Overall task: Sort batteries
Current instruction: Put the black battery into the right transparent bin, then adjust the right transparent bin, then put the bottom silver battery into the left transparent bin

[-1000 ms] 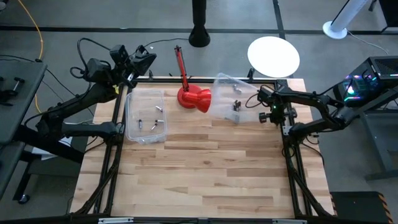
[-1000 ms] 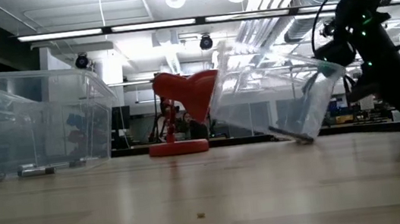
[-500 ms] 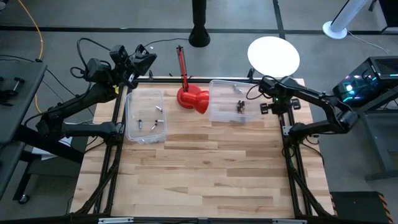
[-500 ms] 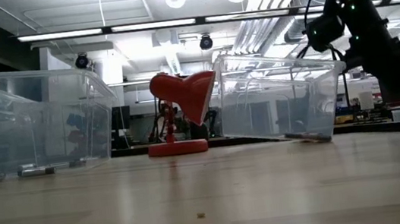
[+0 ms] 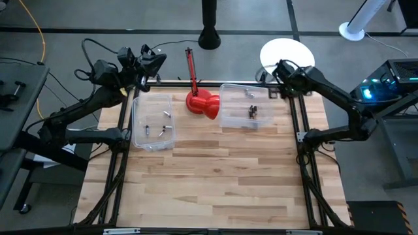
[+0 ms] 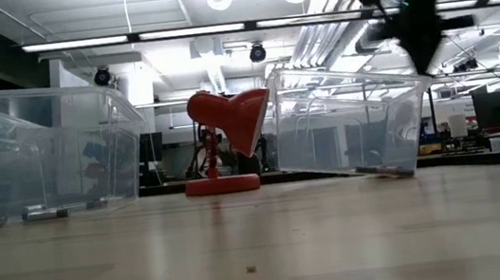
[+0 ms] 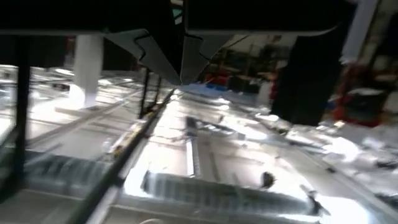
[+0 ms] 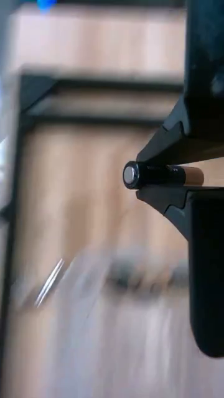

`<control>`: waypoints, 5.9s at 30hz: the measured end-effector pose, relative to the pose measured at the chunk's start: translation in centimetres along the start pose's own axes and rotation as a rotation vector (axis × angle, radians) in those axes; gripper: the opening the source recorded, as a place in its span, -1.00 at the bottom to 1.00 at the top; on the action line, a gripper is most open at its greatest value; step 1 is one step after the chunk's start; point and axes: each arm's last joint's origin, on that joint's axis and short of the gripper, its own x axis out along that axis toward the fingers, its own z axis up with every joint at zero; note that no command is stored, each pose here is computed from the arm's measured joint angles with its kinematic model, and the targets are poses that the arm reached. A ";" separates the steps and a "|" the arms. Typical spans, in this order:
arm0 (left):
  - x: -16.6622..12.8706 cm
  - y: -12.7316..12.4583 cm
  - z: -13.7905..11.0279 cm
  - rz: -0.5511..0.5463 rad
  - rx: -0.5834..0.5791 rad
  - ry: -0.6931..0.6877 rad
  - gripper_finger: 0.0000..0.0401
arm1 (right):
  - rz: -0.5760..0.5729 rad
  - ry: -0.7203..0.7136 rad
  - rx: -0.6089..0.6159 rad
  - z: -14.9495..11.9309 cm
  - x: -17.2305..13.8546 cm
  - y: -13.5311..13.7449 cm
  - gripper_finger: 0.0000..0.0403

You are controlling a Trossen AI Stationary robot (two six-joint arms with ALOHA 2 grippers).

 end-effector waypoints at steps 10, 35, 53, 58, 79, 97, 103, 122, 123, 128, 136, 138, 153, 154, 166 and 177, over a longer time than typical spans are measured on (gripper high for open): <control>0.1 1.1 -1.0 0.057 -0.142 0.072 -1.00 | 0.416 -0.142 -0.131 -0.4 -1.1 6.1 -0.87; 7.0 8.7 -3.3 0.300 -0.018 0.500 -1.00 | 0.685 -0.419 -0.325 5.6 0.5 10.3 -0.27; 5.5 9.4 -4.0 0.313 -0.089 0.652 -1.00 | 0.718 -0.184 -0.403 11.1 4.9 18.4 -1.00; 4.9 8.5 -4.0 0.261 -0.129 0.725 -1.00 | 0.645 -0.123 -0.509 10.4 3.8 18.7 -1.00; 4.5 3.5 -5.9 0.048 -0.246 0.948 -1.00 | 0.489 0.176 -0.936 -3.6 -3.3 19.9 -1.00; 3.2 3.8 -6.4 0.115 -0.295 0.887 -1.00 | 0.389 0.201 -0.201 16.4 11.8 4.8 -1.00; 1.0 1.2 -9.7 0.154 -0.425 0.922 -1.00 | 0.392 0.281 -0.249 16.4 15.9 5.1 -1.00; -5.8 -1.9 -10.2 0.350 -0.504 0.709 -1.00 | 0.339 0.332 -0.625 13.8 19.4 9.7 -0.95; -5.8 -1.9 -10.2 0.349 -0.504 0.709 -1.00 | 0.342 0.329 -0.634 13.8 19.4 9.7 -0.91; -5.8 -2.0 -10.3 0.344 -0.507 0.719 -1.00 | 0.343 0.373 -0.683 12.9 19.9 9.7 -0.60; -5.7 -2.1 -10.4 0.341 -0.505 0.722 -1.00 | 0.331 0.382 -0.742 10.2 21.2 11.0 -0.21; -5.7 -2.1 -10.4 0.341 -0.505 0.722 -1.00 | 0.318 0.376 -0.755 10.0 21.1 11.4 -0.19; -4.8 -2.1 -9.3 0.252 -0.390 0.604 -1.00 | 0.176 0.330 -0.830 8.6 19.7 13.2 -0.89; -4.7 -2.0 -9.0 0.240 -0.372 0.577 -1.00 | 0.178 0.322 -0.825 8.7 19.2 13.1 -0.89; -3.1 -0.6 -2.7 0.293 -0.050 0.362 -1.00 | 0.533 -0.076 -0.597 10.2 5.4 13.5 -0.90; -1.9 -1.9 3.2 0.261 0.091 0.202 -1.00 | 1.236 -0.434 -0.555 2.0 -1.5 28.1 -0.90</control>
